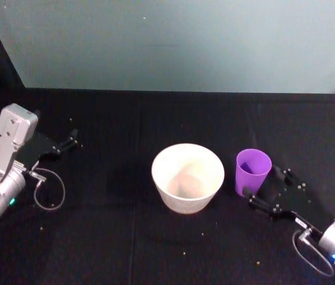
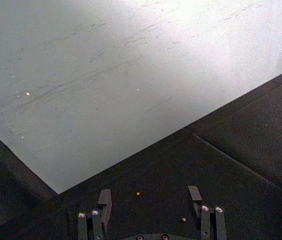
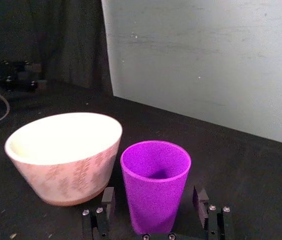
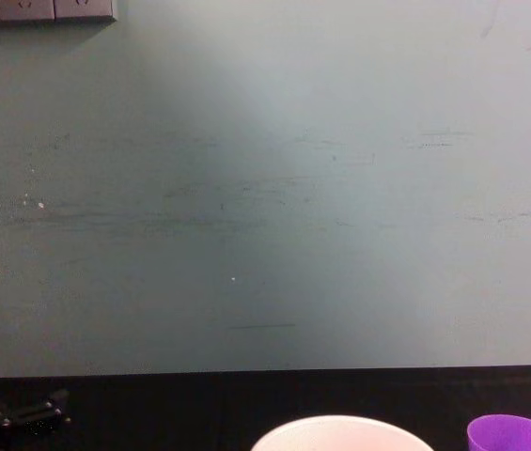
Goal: Pick up the cup and pour the mung beans from the cup into the bowl.
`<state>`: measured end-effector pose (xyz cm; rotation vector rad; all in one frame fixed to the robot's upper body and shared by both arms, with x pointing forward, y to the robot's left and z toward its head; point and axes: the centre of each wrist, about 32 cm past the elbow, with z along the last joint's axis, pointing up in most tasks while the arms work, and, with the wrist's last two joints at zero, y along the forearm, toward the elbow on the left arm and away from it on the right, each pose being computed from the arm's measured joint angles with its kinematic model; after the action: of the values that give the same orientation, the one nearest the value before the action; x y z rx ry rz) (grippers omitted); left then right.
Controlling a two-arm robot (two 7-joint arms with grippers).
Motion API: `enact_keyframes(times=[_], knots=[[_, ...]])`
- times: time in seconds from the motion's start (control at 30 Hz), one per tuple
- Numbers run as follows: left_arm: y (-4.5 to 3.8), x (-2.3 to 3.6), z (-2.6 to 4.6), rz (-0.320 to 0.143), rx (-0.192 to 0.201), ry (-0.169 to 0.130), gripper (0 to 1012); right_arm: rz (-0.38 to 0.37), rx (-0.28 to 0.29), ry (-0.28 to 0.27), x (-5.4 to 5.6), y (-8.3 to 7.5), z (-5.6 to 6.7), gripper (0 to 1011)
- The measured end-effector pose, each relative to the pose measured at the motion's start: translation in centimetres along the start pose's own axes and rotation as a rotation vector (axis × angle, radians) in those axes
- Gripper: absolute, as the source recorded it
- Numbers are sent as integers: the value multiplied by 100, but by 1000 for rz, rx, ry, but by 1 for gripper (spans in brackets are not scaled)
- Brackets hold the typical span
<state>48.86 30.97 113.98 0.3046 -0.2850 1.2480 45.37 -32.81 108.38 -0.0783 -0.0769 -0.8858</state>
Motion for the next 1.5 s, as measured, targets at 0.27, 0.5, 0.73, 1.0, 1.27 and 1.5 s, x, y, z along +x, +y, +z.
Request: enact_keyframes(times=[0.27,0.5,0.73,1.0,1.27,1.5], knots=[[0,0,0,0,0,0,1000,-13,14,4,49,165,40,1000],[0,0,0,0,0,0,1000,3,18,21,69,286,57,1002],[0,0,0,0,0,0,1000,7,16,33,103,383,62,1000],[0,0,0,0,0,0,1000,9,11,28,116,445,66,1000],[0,0,0,0,0,0,1000,10,11,28,117,440,68,1000],[0,0,0,0,0,0,1000,10,11,28,116,439,68,1000]])
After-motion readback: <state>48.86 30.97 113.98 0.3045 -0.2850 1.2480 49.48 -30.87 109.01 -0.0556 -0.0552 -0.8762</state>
